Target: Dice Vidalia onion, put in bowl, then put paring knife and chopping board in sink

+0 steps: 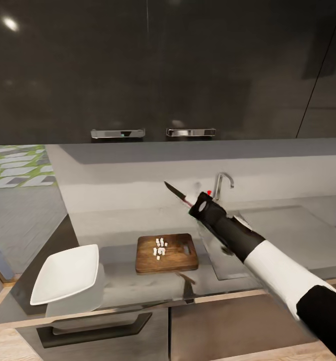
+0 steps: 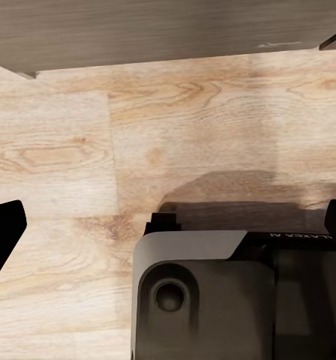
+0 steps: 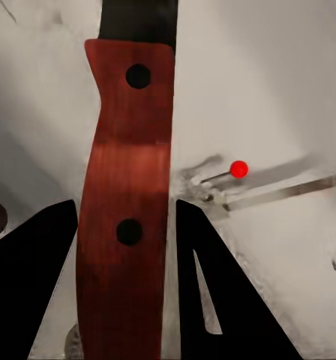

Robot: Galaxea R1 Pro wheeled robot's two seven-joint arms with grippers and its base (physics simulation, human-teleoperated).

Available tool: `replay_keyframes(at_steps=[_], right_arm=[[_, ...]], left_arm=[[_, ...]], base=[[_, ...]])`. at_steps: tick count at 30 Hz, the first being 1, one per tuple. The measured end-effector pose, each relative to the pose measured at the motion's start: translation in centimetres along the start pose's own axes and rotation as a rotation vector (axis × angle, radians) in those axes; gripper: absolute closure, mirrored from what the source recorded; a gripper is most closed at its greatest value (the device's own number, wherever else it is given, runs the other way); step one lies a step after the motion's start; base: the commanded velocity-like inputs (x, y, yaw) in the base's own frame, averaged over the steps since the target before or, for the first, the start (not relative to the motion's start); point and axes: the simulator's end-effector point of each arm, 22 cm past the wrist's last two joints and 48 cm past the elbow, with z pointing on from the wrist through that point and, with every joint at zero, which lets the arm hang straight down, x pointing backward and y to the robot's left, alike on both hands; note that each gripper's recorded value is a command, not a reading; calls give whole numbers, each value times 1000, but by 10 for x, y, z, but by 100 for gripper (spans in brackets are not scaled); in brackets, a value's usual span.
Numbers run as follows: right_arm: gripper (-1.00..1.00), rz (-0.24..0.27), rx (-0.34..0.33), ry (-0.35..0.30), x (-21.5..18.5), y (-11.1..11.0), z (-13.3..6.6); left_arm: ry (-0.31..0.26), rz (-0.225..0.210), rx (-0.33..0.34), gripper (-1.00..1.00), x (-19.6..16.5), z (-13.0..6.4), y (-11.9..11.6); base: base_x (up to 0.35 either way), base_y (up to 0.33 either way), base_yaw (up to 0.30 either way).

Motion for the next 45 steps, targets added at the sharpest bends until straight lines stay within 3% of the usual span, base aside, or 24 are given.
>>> replay_keyframes(at_steps=[6,10,12,18,22,25,28,33,39,45], right_arm=[[100,240,-23,27,45,-61,-3],[100,331,-37,58,77,-81,-4],[100,371,-89,95,91,-75,-5],[100,465,-259,219,126,-27,-2],[100,588,-401,219,121,14,1],[100,650,-458,189,113,27,2],[100,673,-479,162,119,40,13],[100,685,-502,169,134,61,22],[100,693,-502,185,145,66,24],[100,691,-388,241,167,54,35]], left_arm=[[1,0,0,-100,0,0,0],[2,0,1,-100,0,0,-1],[3,0,1,-100,1,0,-1],[3,0,1,-100,1,0,-1],[4,0,1,-100,1,0,-1],[4,0,1,-100,1,0,-1],[5,0,1,-100,1,0,-1],[4,0,0,-100,1,0,0],[3,0,0,-100,1,0,0],[4,0,0,-100,1,0,0]], base=[[0,0,0],[0,0,0],[0,0,0],[0,0,0],[0,0,0],[0,0,0],[0,0,0],[0,0,0],[0,0,0],[0,-77,0]])
